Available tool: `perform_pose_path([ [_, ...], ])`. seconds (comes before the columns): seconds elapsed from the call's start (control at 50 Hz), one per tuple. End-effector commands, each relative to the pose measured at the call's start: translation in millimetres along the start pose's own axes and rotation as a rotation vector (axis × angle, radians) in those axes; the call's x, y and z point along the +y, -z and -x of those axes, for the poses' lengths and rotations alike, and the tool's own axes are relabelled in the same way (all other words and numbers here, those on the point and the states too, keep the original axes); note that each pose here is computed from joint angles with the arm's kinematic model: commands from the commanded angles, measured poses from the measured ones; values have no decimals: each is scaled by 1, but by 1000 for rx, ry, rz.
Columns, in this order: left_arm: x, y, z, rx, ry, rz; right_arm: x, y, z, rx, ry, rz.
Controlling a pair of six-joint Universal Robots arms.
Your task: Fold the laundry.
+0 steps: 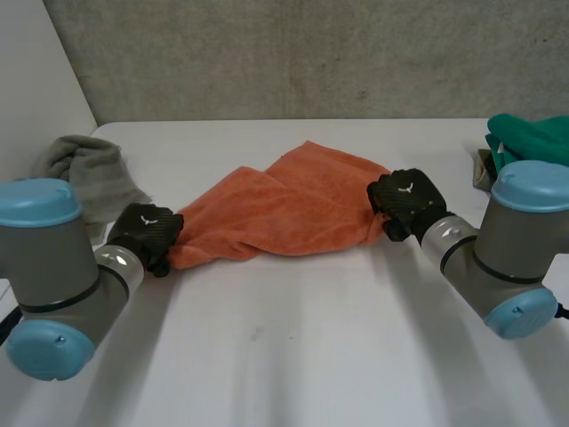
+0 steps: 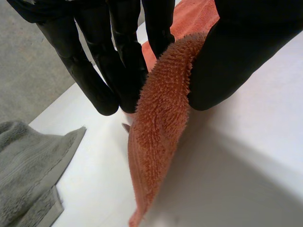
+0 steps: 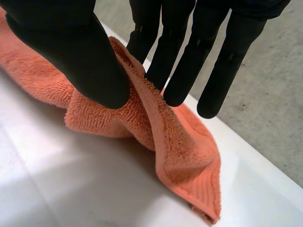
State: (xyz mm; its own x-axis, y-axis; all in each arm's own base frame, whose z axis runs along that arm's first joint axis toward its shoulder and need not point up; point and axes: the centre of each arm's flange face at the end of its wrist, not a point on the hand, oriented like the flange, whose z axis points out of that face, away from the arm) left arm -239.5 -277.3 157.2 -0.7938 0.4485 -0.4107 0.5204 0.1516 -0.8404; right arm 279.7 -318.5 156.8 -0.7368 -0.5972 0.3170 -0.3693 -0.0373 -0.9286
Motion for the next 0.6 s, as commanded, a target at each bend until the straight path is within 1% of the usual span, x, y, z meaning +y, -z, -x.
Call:
perform_pose_path([
  [0.02,-2,17,4,13,-16,45,-13,4,-2,-3,-24,-1],
  [0.1,2,28,-4,55,-58,77,-18,9,3,-31,1,36],
  [0.22,0,50,-13,152,-151,120,-29,25,6,-76,145,128],
  [0.26,-9,62,-14,191,-182,118,-36,27,4,-83,197,123],
  [0.3,-20,69,-12,196,-195,93,-43,27,4,-81,227,100],
  [0.4,-70,80,7,137,-200,-61,-74,29,4,-63,295,-19],
  [0.42,-89,80,14,105,-191,-130,-86,31,5,-58,314,-63],
  [0.48,-112,74,21,79,-164,-208,-105,36,6,-58,345,-142],
  [0.5,-124,65,21,84,-149,-248,-118,40,7,-66,360,-196],
  [0.56,-140,51,14,114,-137,-305,-135,47,8,-83,378,-271],
  [0.6,-151,33,5,156,-130,-346,-151,56,10,-102,387,-340],
])
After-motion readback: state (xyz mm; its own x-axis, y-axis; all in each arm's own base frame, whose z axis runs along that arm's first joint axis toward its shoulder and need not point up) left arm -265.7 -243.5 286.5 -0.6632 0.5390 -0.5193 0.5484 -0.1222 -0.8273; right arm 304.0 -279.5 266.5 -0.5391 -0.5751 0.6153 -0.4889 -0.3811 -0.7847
